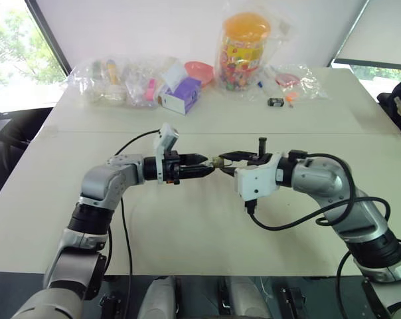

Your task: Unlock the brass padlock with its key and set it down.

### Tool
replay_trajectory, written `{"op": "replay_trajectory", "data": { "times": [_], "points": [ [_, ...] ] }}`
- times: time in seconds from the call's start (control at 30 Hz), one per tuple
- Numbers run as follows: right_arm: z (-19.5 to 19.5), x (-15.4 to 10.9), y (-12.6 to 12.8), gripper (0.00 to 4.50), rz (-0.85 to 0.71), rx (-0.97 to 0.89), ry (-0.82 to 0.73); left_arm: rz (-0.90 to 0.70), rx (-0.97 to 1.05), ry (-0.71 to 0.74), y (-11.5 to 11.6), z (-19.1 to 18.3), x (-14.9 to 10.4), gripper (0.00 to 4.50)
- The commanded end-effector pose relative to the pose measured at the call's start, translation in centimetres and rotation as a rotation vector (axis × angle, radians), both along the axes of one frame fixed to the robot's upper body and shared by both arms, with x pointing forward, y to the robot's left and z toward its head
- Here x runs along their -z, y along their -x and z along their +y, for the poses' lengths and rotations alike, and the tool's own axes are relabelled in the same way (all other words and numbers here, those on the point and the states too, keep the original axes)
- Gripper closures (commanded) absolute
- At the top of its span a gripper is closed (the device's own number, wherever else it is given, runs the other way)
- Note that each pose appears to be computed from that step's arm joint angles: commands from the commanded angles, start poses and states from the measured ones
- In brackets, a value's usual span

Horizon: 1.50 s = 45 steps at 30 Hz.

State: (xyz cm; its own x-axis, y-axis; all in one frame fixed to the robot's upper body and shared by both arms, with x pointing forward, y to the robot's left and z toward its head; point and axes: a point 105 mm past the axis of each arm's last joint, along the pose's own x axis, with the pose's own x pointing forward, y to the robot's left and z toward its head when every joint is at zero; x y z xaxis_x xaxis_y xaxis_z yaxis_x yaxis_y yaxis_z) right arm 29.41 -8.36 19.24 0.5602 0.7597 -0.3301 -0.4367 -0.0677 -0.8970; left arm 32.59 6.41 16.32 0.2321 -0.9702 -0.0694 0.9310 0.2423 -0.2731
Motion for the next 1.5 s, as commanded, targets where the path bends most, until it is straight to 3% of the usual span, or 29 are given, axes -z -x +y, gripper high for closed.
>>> {"op": "replay_trajectory", "data": {
  "times": [0.03,0.07,0.13,0.3,0.9,1.27,1.5],
  "points": [
    [0.2,-1.6,0.5,3.80,-0.064,-0.020,-0.022,-0.042,0.002,0.039,-0.2,0.1,-1.8,1.76],
    [0.2,-1.6,0.5,3.80,-0.063,-0.020,-0.022,-0.041,0.002,0.041,-0.2,0.1,-1.8,1.76],
    [0.2,-1.6,0.5,3.80,-0.061,-0.019,-0.021,-0.039,0.001,0.052,-0.2,0.2,-2.0,2.28],
    [0.1,-1.5,0.5,3.80,-0.059,-0.017,-0.021,-0.034,0.020,0.051,0.1,0.2,-2.0,4.45],
    [0.0,-2.5,-0.1,3.80,-0.039,-0.002,-0.072,-0.167,0.031,-0.045,0.9,-0.3,-0.8,4.45],
    [0.8,-3.7,-0.1,3.80,0.199,0.037,-0.315,-0.582,-0.046,-0.109,0.8,-1.4,-1.7,4.45],
    [1.5,-2.9,0.8,3.80,0.378,0.026,-0.359,-0.830,-0.043,-0.137,1.1,-1.8,-2.6,4.45]
  ]
}}
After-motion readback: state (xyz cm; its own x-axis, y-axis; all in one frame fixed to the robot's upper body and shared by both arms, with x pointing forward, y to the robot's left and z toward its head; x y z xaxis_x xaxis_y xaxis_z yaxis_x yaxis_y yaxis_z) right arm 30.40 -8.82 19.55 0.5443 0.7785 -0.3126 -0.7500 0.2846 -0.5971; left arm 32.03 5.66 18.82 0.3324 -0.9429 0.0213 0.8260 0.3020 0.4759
